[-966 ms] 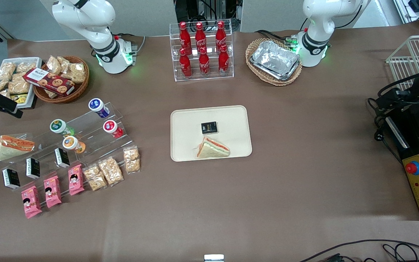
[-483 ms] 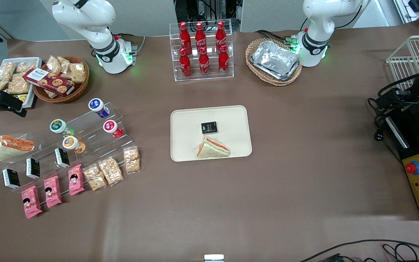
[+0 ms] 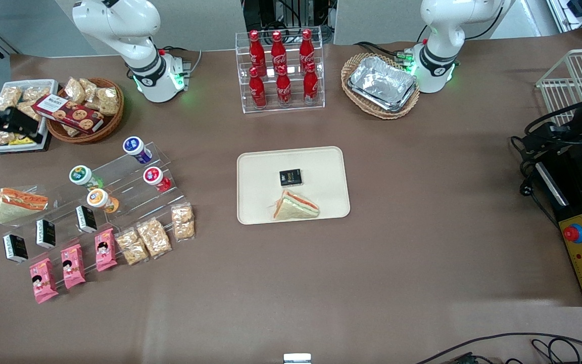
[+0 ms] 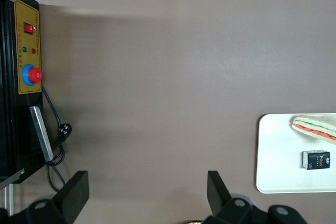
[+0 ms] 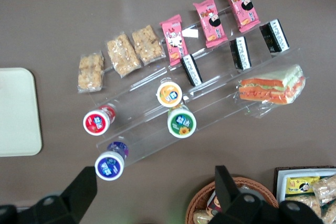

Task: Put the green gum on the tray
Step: 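Move the right gripper down over the green gum canister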

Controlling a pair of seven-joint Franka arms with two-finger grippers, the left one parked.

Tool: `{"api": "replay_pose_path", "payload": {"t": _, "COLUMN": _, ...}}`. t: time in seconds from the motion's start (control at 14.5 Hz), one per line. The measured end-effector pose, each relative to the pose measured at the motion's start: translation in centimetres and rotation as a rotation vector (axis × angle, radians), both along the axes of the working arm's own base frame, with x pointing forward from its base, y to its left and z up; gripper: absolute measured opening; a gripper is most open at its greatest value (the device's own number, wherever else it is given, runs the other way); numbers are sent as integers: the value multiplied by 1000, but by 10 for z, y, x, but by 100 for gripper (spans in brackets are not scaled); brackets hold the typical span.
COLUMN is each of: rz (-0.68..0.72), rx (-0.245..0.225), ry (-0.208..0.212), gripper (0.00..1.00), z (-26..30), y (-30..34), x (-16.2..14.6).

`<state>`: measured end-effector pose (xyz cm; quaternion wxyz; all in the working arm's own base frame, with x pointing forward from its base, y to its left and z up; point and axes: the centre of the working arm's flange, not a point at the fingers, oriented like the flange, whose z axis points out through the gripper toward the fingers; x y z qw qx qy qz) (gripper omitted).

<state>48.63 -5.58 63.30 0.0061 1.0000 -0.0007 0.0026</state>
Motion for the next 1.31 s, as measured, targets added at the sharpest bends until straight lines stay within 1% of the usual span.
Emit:
{"api": "replay_pose_path", "payload": {"t": 0.14, "rz": -2, "rx": 1, "ry": -11, "gripper": 100, "z": -8, "y": -8, "x": -31}}
{"api": "replay_pose_path", "payload": {"t": 0.21, "rz": -5, "rx": 4, "ry": -10, "gripper": 100, "z": -13, "y": -13, "x": -46}}
{"api": "replay_pose_path", "payload": {"t": 0.34, "rz": -5, "rx": 4, "ry": -17, "gripper": 100, "z": -22, "y": -18, "x": -71}}
{"api": "replay_pose_path", "payload": {"t": 0.48, "rz": -2, "rx": 4, "ry": -39, "gripper": 100, "z": -31, "y": -16, "x": -90}}
{"api": "replay_pose_path", "payload": {"t": 0.62, "rz": 0, "rx": 3, "ry": -47, "gripper": 100, "z": -37, "y": -14, "x": -101}}
{"api": "replay_pose_path", "payload": {"t": 0.83, "rz": 2, "rx": 0, "ry": -64, "gripper": 100, "z": -47, "y": -14, "x": -99}}
{"api": "replay_pose_path", "payload": {"t": 0.9, "rz": 1, "rx": 1, "ry": -63, "gripper": 100, "z": -54, "y": -15, "x": -97}}
{"api": "replay_pose_path", "payload": {"t": 1.03, "rz": -5, "rx": 5, "ry": -45, "gripper": 100, "z": -76, "y": -19, "x": -88}}
{"api": "replay_pose_path", "payload": {"t": 1.31, "rz": -18, "rx": 11, "ry": 2, "gripper": 100, "z": -131, "y": -29, "x": -58}}
